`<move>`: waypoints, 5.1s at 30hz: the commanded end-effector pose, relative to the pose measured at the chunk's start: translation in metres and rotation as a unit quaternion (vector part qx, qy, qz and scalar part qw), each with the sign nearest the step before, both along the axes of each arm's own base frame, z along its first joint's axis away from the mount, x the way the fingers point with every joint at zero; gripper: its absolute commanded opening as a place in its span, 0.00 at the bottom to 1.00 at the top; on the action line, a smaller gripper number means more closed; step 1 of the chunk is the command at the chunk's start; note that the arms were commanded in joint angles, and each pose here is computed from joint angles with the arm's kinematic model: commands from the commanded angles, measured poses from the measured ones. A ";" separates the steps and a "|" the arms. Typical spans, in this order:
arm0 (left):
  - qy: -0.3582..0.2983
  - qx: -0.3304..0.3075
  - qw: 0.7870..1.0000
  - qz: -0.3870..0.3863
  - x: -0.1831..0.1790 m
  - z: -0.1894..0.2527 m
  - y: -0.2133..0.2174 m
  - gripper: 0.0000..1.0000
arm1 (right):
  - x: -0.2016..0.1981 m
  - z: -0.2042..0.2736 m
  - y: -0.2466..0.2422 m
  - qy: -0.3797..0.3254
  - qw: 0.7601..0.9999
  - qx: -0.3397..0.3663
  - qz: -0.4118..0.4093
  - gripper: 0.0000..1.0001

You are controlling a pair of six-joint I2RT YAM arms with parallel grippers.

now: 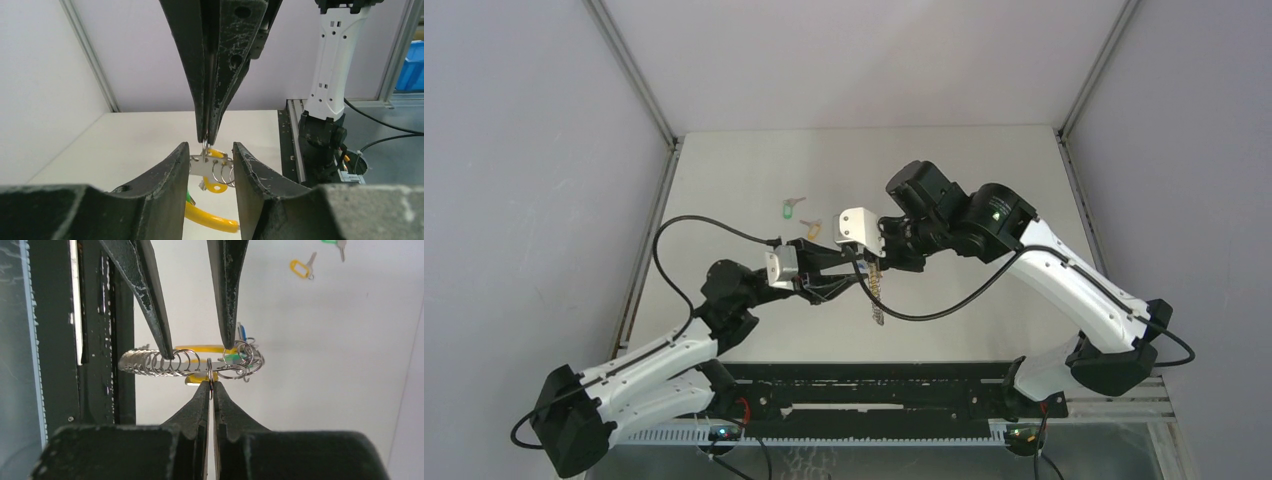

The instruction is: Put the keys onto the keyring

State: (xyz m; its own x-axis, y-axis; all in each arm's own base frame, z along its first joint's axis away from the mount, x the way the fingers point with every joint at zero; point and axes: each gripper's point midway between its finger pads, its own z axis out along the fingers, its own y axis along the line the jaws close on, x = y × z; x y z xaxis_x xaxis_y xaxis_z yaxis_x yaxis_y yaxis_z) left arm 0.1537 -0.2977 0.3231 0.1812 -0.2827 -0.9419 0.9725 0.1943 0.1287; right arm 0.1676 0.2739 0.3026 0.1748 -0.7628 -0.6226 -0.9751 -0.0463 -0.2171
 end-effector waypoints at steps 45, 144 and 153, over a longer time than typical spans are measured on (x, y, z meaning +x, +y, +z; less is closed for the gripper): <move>-0.028 0.002 0.999 -0.034 -0.006 0.017 -0.016 0.01 | -0.016 0.013 0.018 -0.041 0.998 0.005 0.049 0.00; -0.092 -0.200 0.975 -0.030 -0.035 0.084 0.031 0.00 | -0.016 0.062 0.015 0.038 0.926 0.372 0.046 0.28; -0.057 -0.171 0.984 -0.004 -0.020 0.066 0.025 0.00 | -0.015 0.067 0.010 0.019 0.926 0.374 0.038 0.34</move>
